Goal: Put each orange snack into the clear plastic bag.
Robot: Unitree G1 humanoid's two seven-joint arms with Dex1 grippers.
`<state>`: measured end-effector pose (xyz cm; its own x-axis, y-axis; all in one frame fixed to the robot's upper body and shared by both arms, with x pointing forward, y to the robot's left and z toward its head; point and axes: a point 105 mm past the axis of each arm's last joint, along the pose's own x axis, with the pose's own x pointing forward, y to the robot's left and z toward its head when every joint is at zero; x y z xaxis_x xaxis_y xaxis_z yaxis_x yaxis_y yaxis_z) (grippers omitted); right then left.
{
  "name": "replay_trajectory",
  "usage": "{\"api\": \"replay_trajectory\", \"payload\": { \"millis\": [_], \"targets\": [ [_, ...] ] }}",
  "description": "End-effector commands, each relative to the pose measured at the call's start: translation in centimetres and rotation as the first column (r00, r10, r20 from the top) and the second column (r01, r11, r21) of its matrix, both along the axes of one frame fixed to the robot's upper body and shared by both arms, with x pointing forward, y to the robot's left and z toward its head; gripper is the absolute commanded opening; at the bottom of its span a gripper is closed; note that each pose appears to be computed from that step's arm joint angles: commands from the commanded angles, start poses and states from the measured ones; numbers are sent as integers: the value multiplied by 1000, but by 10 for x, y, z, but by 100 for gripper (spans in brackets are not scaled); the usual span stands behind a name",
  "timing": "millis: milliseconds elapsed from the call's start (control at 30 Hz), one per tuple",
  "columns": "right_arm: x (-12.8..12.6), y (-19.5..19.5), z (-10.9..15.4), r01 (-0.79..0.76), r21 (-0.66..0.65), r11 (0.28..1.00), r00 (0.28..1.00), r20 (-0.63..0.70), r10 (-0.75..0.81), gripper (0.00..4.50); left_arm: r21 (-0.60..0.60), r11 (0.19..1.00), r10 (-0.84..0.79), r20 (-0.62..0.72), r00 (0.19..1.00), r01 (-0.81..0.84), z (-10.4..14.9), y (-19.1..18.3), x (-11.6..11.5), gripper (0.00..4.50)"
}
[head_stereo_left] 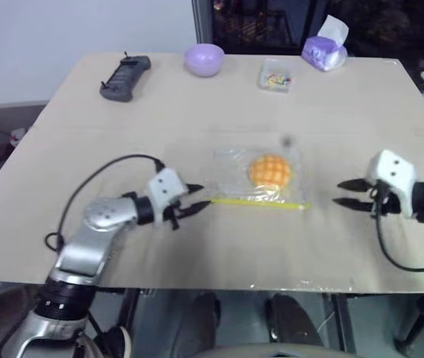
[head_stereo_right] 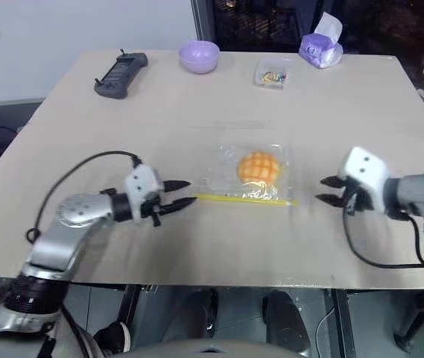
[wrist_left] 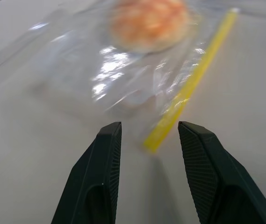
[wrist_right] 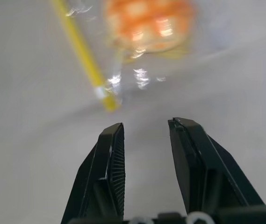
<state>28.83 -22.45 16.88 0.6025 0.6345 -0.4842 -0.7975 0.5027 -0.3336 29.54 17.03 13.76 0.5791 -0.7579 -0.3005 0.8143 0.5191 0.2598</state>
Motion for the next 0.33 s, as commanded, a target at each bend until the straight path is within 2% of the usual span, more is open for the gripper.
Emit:
{"api": "replay_trajectory", "payload": {
  "millis": [33,167,333],
  "targets": [
    [-3,-31,16,38,163,986,998,33,-44,165,-54,998,26,-43,999,-28,15,23,-12,205],
    [-13,-52,18,42,273,961,999,2,-44,165,-100,994,20,-147,989,-35,15,41,-29,205],
    [-22,-68,12,60,272,961,998,-44,-50,165,-82,994,53,-154,987,-66,19,52,-32,205]
  ]
}}
